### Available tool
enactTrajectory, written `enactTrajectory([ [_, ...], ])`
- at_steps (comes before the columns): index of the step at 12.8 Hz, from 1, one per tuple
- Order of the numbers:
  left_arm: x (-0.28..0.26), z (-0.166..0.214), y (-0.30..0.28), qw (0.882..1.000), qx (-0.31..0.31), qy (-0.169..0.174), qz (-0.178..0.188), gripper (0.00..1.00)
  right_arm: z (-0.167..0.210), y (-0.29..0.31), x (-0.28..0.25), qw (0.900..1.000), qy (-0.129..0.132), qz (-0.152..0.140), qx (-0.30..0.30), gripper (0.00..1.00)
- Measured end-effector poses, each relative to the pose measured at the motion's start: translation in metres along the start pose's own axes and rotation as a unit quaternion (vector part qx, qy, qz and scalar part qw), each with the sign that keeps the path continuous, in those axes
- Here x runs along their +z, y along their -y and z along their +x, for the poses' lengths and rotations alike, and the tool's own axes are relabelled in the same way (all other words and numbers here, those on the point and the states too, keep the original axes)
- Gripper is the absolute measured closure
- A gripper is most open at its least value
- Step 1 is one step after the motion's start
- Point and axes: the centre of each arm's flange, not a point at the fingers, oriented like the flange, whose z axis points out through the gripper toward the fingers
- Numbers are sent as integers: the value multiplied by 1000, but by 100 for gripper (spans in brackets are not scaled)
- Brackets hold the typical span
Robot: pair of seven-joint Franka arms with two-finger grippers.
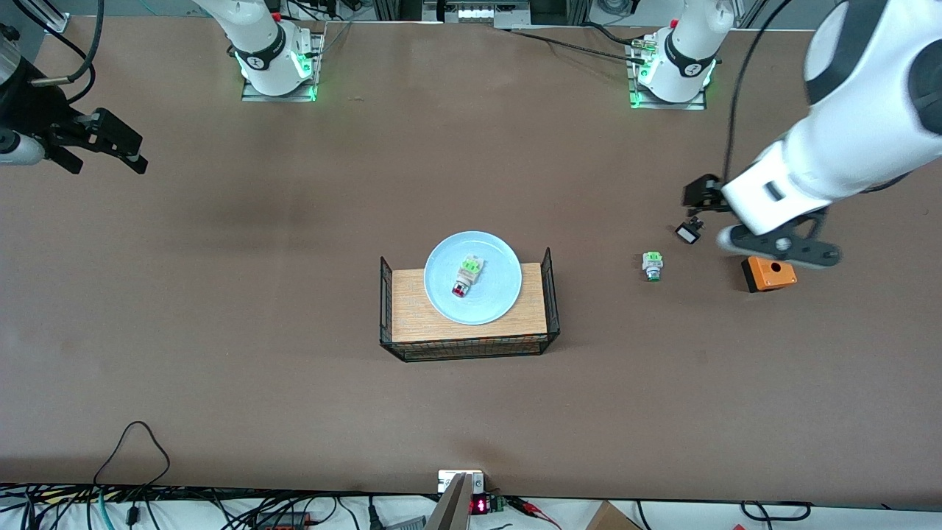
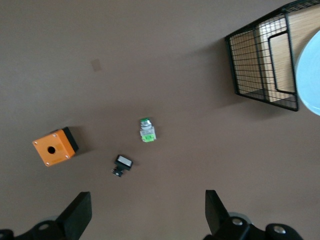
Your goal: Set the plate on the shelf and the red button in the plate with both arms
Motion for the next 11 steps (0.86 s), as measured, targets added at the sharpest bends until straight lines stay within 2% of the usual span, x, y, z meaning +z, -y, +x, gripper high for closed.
enactTrajectory([
  [4,10,-50,68,999,-38,-37,11,0,2,-1,9,1000,8,-1,1,0],
  [7,16,-64,90,998,-54,-35,11,0,2,-1,13,1000,17,-1,1,0],
  [11,22,-63,87,998,-50,-26,10,0,2,-1,12,1000,16,-1,1,0],
])
